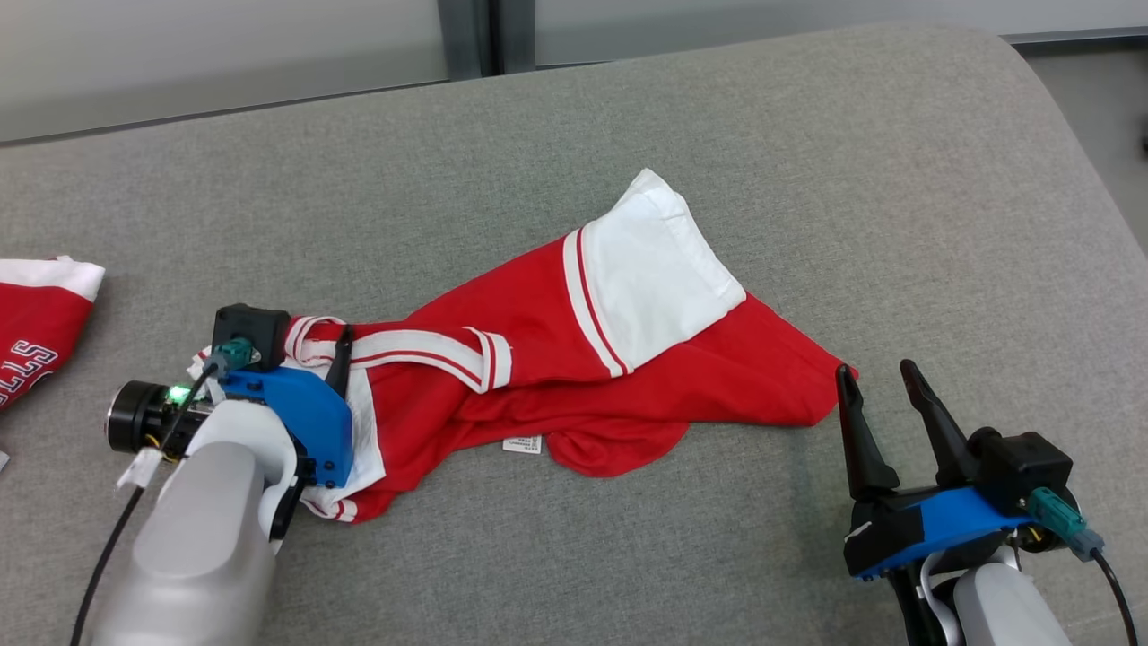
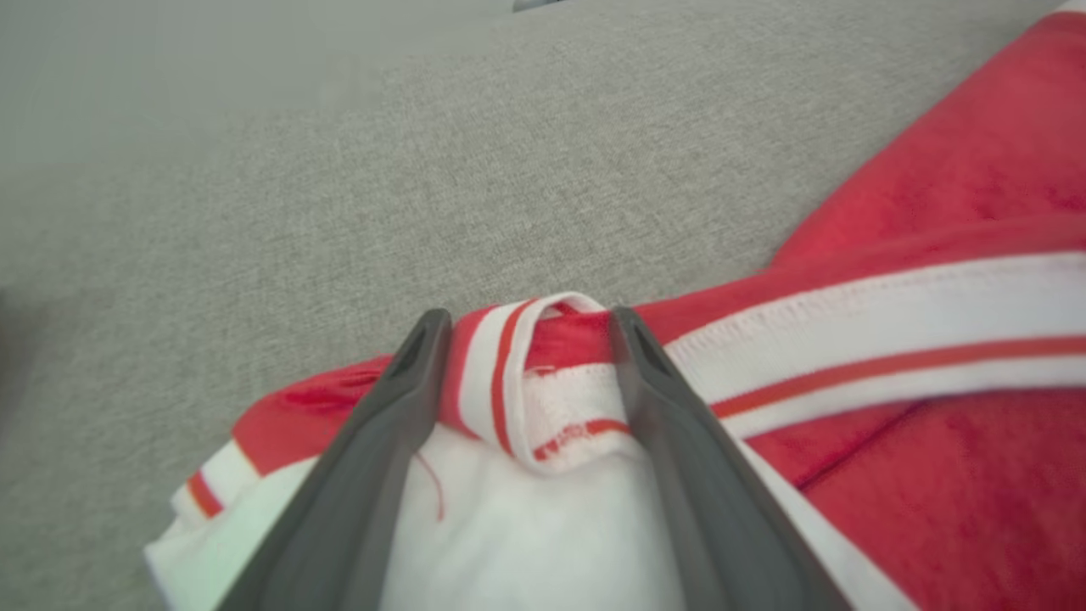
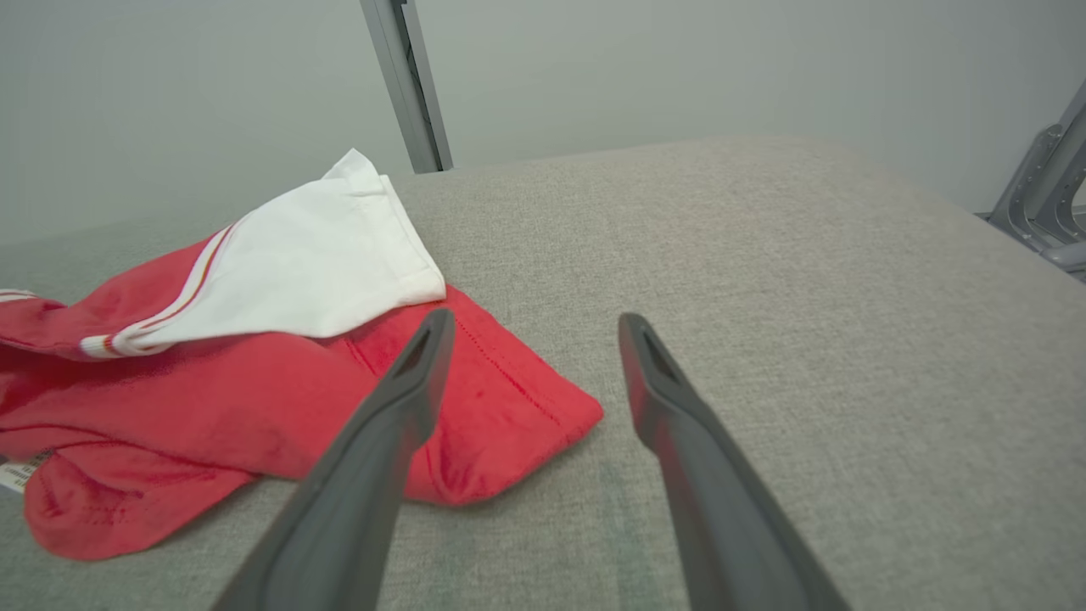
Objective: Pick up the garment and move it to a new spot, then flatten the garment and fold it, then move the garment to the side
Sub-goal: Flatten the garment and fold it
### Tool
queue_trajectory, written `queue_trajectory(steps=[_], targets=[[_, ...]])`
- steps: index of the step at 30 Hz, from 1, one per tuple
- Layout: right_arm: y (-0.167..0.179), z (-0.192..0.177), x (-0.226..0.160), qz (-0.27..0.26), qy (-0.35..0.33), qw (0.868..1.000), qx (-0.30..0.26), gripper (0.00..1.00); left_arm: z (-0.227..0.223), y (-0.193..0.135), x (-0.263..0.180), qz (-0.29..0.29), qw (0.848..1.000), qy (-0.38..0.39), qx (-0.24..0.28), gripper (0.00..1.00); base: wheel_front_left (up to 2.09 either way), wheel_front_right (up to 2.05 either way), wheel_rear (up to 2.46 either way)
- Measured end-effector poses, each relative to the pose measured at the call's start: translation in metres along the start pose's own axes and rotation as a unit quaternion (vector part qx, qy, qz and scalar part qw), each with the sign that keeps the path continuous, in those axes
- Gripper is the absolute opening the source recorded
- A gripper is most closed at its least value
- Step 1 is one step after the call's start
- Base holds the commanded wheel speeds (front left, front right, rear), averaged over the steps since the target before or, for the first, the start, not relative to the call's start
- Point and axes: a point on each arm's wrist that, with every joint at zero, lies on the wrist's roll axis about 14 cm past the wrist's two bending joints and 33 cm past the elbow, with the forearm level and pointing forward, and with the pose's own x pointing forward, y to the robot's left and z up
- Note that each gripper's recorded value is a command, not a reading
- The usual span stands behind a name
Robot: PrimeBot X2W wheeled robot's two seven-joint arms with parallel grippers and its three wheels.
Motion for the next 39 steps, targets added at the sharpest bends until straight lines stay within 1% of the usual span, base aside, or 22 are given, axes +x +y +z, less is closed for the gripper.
queue_trajectory(steps=[2,4,5,6,10,17,19,24,28,32,33,34,39], targets=[[-0.001,-0.001,0.000,-0.001,0.001,1.000,0.000,1.00,-0.006,0.001,0.002,0.002,1.000,0.025,-0.005,1.00,0.00,0.00,0.00],[-0.001,0.000,-0.001,-0.002,0.000,1.000,0.000,1.00,-0.007,-0.001,0.004,-0.001,0.999,0.032,-0.006,1.00,0.00,0.00,0.00],[-0.002,0.001,-0.001,-0.002,-0.001,1.000,0.000,1.00,-0.007,-0.001,0.003,-0.001,0.999,0.034,-0.007,0.44,0.00,0.00,0.00],[-0.002,0.002,-0.001,-0.003,-0.002,1.000,0.001,1.00,-0.007,-0.001,0.002,0.000,0.999,0.035,-0.009,0.00,0.00,0.00,0.00],[0.003,0.006,-0.001,0.004,-0.009,1.000,0.003,1.00,-0.006,0.003,-0.008,0.008,1.000,0.021,-0.013,0.00,0.00,0.00,0.00],[0.022,0.011,-0.003,0.030,-0.017,0.999,0.010,1.00,0.007,0.018,-0.043,0.043,0.996,-0.056,-0.051,0.00,0.00,0.00,0.00],[0.029,0.009,-0.003,0.040,-0.015,0.999,0.012,1.00,0.006,0.022,-0.055,0.056,0.993,-0.076,-0.075,0.00,0.00,0.00,0.00],[0.044,0.009,0.000,0.060,-0.015,0.998,0.014,1.00,-0.017,0.033,-0.087,0.098,0.985,-0.088,-0.113,0.00,0.00,0.00,0.00],[0.051,0.004,0.004,0.070,-0.008,0.997,0.014,1.00,-0.044,0.045,-0.115,0.141,0.975,-0.078,-0.151,0.00,0.00,0.00,0.00],[0.057,0.000,0.008,0.077,-0.002,0.997,0.015,1.00,-0.062,0.040,-0.137,0.160,0.968,-0.072,-0.180,0.00,0.00,0.00,0.00],[0.059,-0.003,0.009,0.080,0.002,0.997,0.015,1.00,-0.058,0.040,-0.142,0.164,0.966,-0.084,-0.181,0.73,0.00,0.00,0.00],[0.062,-0.004,0.009,0.083,0.004,0.996,0.014,1.00,-0.050,0.041,-0.145,0.167,0.963,-0.104,-0.184,1.00,0.00,0.00,0.00],[0.065,0.000,0.008,0.089,-0.001,0.996,0.013,1.00,-0.013,0.040,-0.153,0.168,0.955,-0.182,-0.165,1.00,0.00,0.00,0.00]])
